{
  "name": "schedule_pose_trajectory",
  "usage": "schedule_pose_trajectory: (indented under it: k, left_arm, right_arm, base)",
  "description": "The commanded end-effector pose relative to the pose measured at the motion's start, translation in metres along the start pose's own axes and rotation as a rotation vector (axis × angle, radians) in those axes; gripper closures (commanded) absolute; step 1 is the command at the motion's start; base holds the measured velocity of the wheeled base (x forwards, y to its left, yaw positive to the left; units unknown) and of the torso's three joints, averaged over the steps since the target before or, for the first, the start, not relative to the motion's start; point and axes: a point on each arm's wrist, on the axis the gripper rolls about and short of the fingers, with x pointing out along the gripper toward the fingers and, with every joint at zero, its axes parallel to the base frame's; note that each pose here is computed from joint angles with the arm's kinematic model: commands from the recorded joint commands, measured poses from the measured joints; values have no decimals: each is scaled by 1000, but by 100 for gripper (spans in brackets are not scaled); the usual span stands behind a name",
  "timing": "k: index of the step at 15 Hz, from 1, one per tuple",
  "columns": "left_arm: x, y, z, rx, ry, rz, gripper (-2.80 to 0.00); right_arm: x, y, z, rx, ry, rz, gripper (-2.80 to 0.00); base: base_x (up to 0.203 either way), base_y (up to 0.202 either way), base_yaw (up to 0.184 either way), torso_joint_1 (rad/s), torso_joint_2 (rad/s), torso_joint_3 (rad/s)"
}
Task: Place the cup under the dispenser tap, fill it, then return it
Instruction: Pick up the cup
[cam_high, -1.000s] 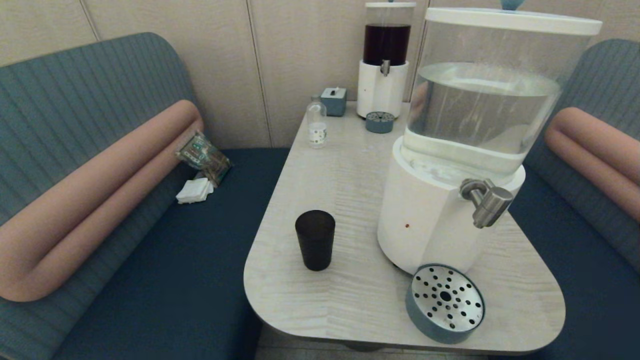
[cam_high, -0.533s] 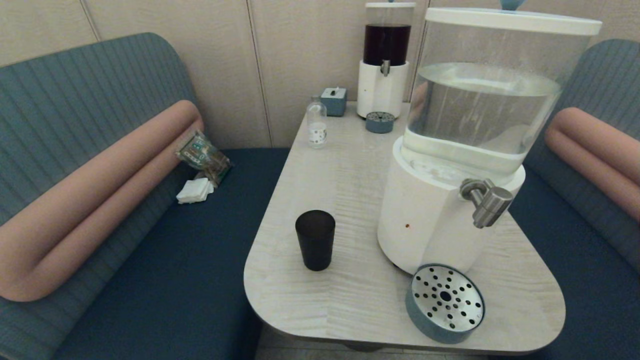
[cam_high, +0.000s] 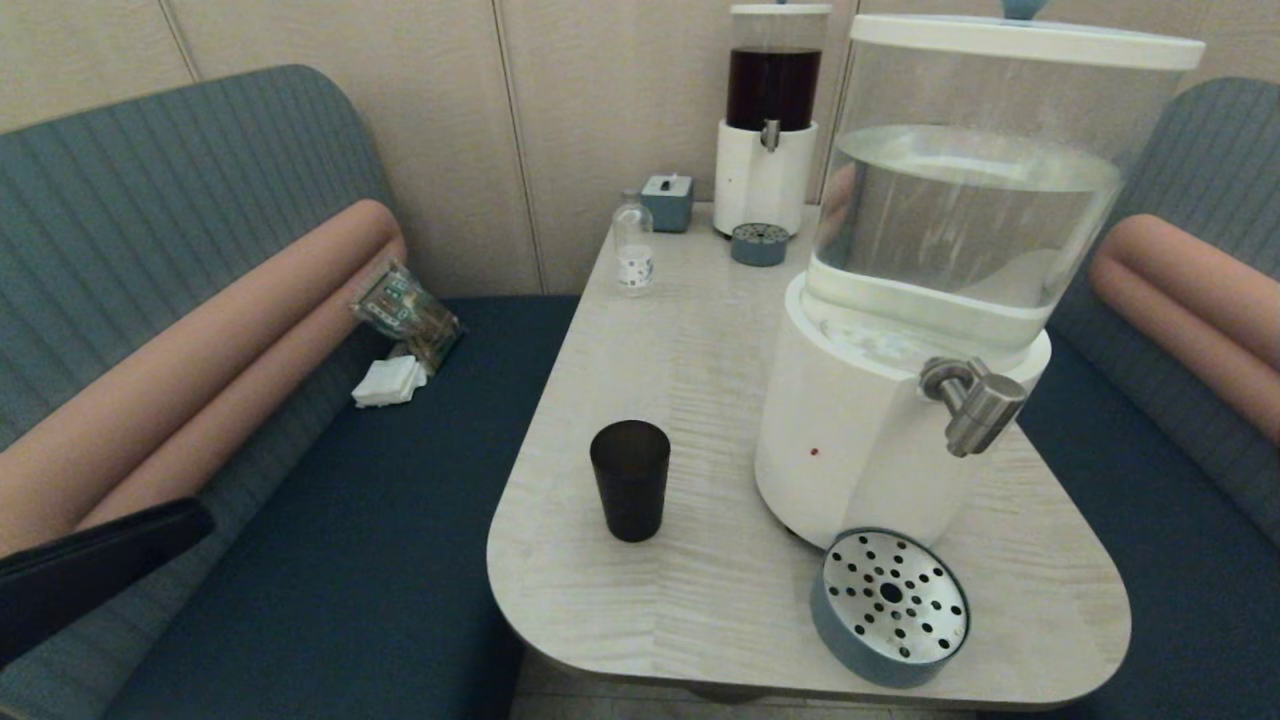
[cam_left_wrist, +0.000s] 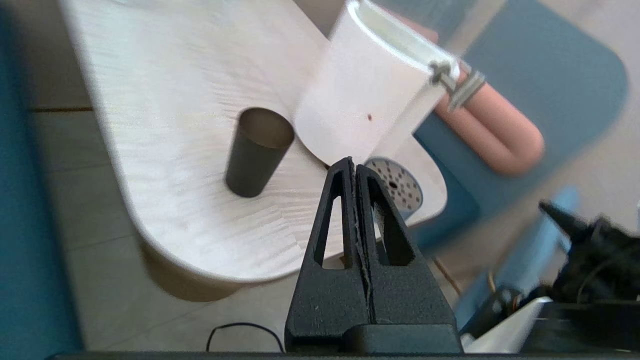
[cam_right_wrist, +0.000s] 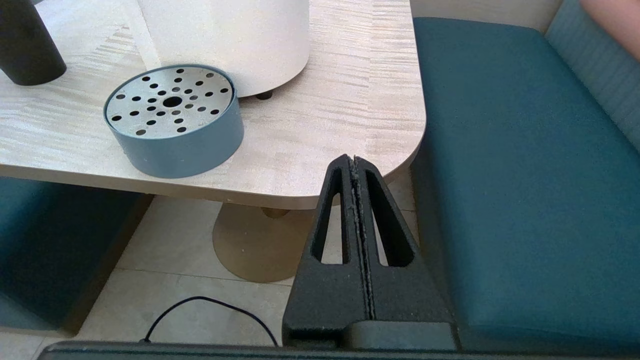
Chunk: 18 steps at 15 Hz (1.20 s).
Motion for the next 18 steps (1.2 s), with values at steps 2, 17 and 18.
schedule_pose_trajectory:
  k: [2,17,18]
  left_arm:
    - [54,55,-10,68,-16,-94,0]
    - [122,162,-83,288,149,-319,0]
    - [126,166,-83,293,145,-320,0]
  right_arm:
    - [0,0,0,0,0,0,0]
    - [0,0,0,0,-1,0,0]
    - [0,0,0,0,-1,0,0]
  base:
    - [0,0,0,0,0,0]
    - [0,0,0,0,0,0]
    - [0,0,0,0,0,0]
